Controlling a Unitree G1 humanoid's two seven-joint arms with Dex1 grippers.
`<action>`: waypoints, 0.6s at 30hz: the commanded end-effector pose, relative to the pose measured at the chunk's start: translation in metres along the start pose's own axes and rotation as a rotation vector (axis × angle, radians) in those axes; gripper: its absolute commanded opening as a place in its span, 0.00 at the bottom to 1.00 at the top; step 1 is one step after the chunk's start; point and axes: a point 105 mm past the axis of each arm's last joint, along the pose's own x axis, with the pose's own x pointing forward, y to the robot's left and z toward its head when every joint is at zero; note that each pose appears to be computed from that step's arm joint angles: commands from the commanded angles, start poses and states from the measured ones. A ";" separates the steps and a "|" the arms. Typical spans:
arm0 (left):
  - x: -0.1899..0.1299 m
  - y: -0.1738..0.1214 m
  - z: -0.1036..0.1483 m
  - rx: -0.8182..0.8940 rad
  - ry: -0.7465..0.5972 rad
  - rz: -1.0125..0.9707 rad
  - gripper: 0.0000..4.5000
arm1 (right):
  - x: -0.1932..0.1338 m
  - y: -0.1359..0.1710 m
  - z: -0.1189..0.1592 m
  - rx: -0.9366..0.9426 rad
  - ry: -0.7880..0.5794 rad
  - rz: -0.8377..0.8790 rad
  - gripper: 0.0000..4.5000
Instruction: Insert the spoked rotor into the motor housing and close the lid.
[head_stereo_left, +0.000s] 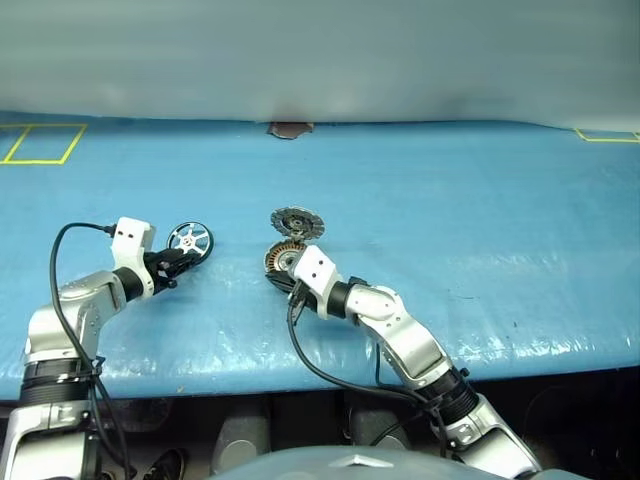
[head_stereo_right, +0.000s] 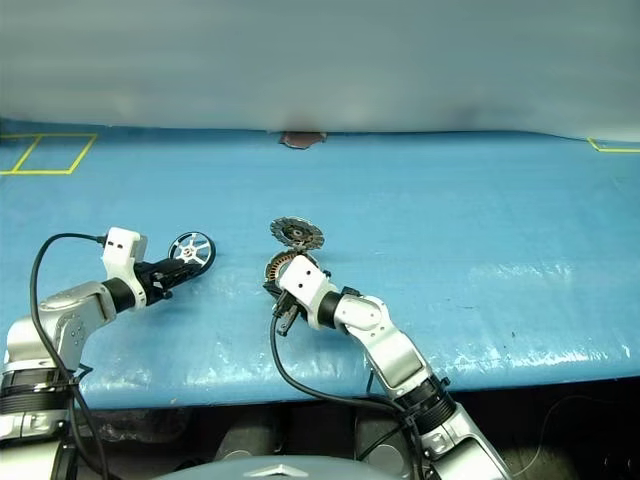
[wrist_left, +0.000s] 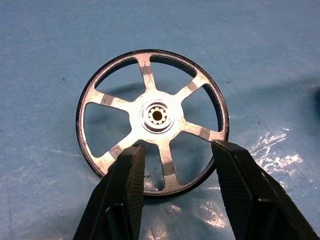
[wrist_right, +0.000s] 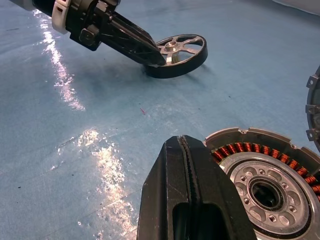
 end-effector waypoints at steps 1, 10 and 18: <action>0.002 0.008 -0.010 -0.015 0.040 0.051 0.48 | -0.001 -0.001 0.015 -0.033 -0.054 -0.007 0.00; 0.003 0.003 -0.017 -0.072 0.063 0.017 0.35 | 0.000 -0.002 0.015 -0.030 -0.053 -0.013 0.00; -0.001 -0.001 -0.009 -0.075 0.031 -0.021 0.14 | -0.001 -0.003 0.014 -0.031 -0.051 -0.019 0.00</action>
